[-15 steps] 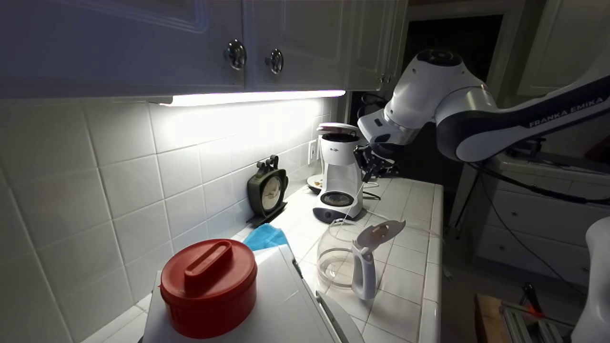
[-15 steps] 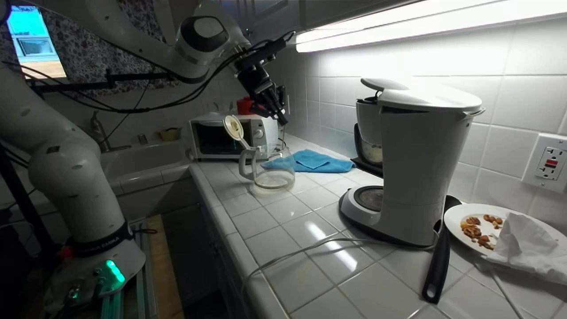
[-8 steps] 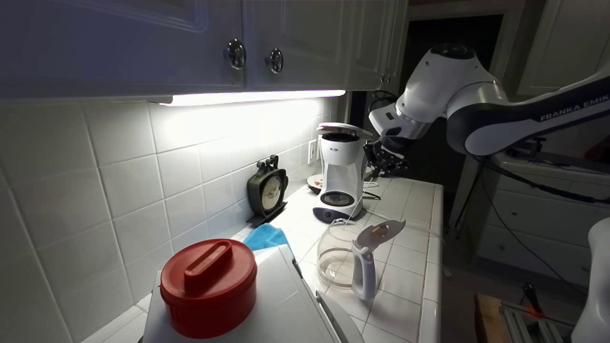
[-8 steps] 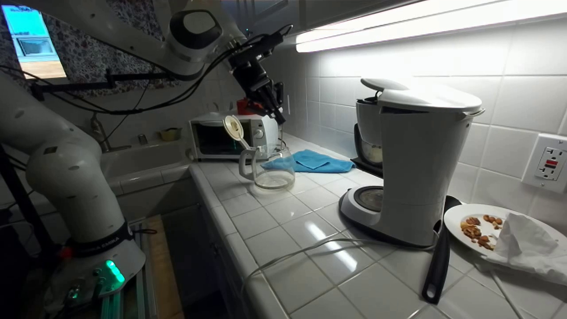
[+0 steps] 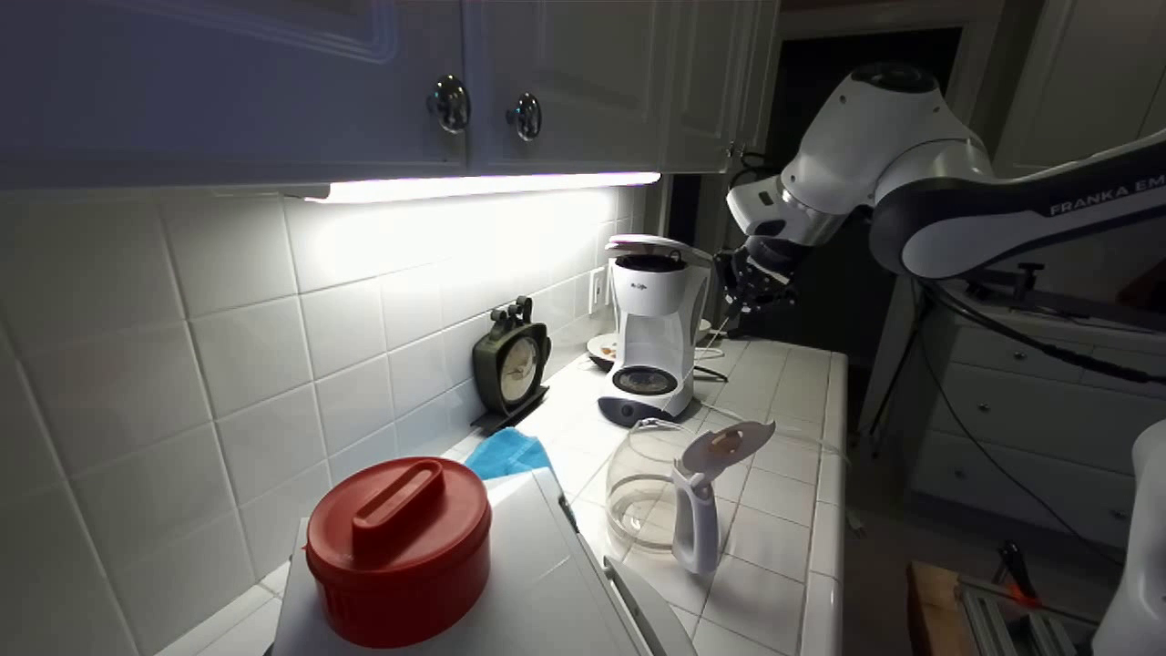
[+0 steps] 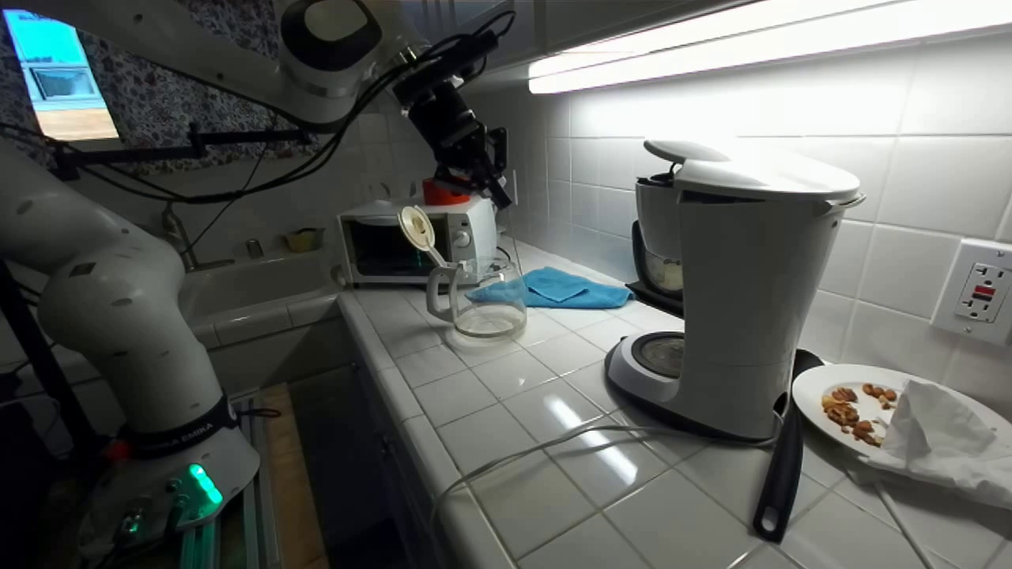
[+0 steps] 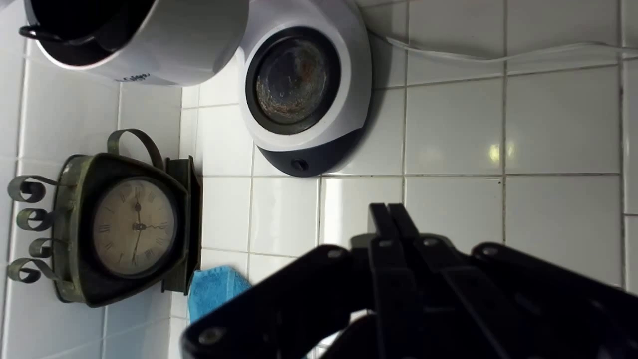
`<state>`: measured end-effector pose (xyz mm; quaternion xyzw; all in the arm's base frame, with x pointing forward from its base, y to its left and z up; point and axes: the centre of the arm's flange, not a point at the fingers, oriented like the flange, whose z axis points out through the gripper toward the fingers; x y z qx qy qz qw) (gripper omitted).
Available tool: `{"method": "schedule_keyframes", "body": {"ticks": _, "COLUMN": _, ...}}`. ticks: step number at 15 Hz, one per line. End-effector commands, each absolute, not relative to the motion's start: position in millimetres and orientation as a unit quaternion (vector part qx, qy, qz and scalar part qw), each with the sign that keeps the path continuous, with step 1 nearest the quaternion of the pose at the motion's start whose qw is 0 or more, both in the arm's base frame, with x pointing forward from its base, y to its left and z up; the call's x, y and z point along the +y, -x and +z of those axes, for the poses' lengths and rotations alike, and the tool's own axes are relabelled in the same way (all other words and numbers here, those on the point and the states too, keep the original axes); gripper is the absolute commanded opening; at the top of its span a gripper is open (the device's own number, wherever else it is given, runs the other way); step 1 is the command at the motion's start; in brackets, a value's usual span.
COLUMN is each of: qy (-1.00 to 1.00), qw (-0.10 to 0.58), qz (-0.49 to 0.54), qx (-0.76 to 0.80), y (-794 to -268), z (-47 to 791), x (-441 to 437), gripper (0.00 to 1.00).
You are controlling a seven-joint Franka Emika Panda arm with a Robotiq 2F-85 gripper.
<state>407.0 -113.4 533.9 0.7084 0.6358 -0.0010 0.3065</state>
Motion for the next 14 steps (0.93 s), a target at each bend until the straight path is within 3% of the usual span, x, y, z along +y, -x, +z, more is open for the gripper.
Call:
{"method": "schedule_keyframes", "body": {"ticks": 1, "qy": -0.727, "qw": 0.319, "qz": -0.004, "qx": 0.608, "y": -388.6, "z": 534.3, "x": -120.1, "gripper": 0.04}}
{"method": "schedule_keyframes", "body": {"ticks": 14, "qy": -0.797, "qw": 0.273, "qz": 0.002, "qx": 0.538, "y": -404.2, "z": 458.4, "x": -126.9, "gripper": 0.04}}
